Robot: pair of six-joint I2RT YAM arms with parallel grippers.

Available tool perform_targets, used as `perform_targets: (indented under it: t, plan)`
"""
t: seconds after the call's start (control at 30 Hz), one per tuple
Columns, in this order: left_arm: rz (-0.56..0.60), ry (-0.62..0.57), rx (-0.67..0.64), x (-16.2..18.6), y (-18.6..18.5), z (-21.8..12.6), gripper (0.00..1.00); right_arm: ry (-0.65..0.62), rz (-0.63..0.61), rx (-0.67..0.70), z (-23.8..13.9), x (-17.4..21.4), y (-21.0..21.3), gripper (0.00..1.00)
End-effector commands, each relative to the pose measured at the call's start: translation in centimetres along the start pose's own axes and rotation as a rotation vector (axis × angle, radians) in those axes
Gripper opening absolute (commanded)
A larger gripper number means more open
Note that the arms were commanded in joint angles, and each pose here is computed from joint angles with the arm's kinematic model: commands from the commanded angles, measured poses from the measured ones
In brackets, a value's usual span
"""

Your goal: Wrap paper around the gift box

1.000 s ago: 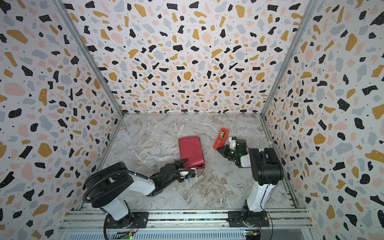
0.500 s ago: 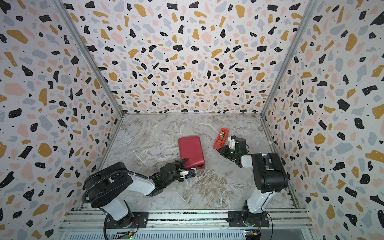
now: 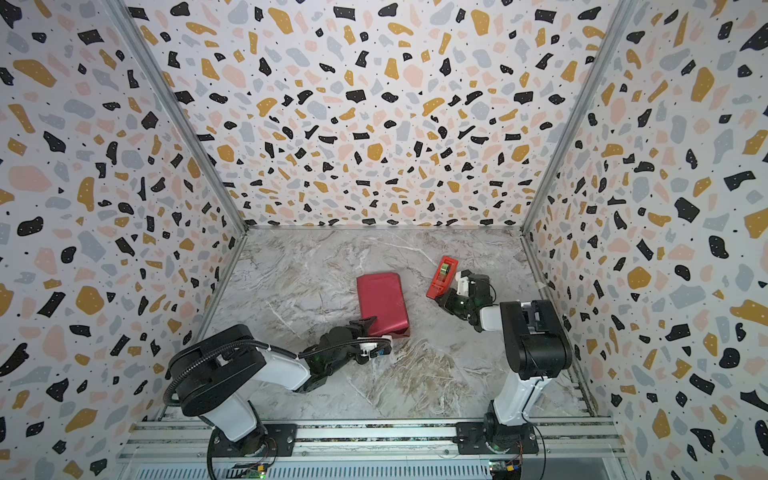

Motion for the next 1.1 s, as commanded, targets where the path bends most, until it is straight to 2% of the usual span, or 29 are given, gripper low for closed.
perform_targets:
  t: [0.0,0.33,0.67,0.77,0.9,1.07]
  plan:
    - [-0.009,0.024,0.059,0.8,-1.2,0.1,0.66,0.040,0.113,0.243,-0.6,2.2,-4.9,0.00]
    - [-0.009,0.020,0.059,0.7,-1.2,0.0,0.66,0.042,0.122,0.378,-0.9,1.6,-6.4,0.00]
    - [-0.012,0.014,0.063,0.6,-1.2,0.1,0.66,0.044,0.066,0.480,-1.4,1.1,-7.0,0.00]
    - [-0.012,0.013,0.062,0.6,-1.2,0.1,0.66,0.052,0.034,0.415,-1.3,1.2,-5.6,0.00]
    - [-0.013,0.014,0.064,0.7,-1.3,0.1,0.66,0.024,-0.069,0.231,-3.3,1.3,-0.8,0.00]
    - [-0.011,0.017,0.064,0.7,-1.3,0.2,0.66,0.079,-0.171,-0.001,-6.6,4.7,4.0,0.00]
Point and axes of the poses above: each gripper's point midway between its finger pads, its own z axis out along the fingers, its own y axis along the line the jaws close on, x = y × z, the point moved 1 cm from there along -z, back along the fingers, and after that the axes turned 5 degrees about z, right-handed, at the moved point
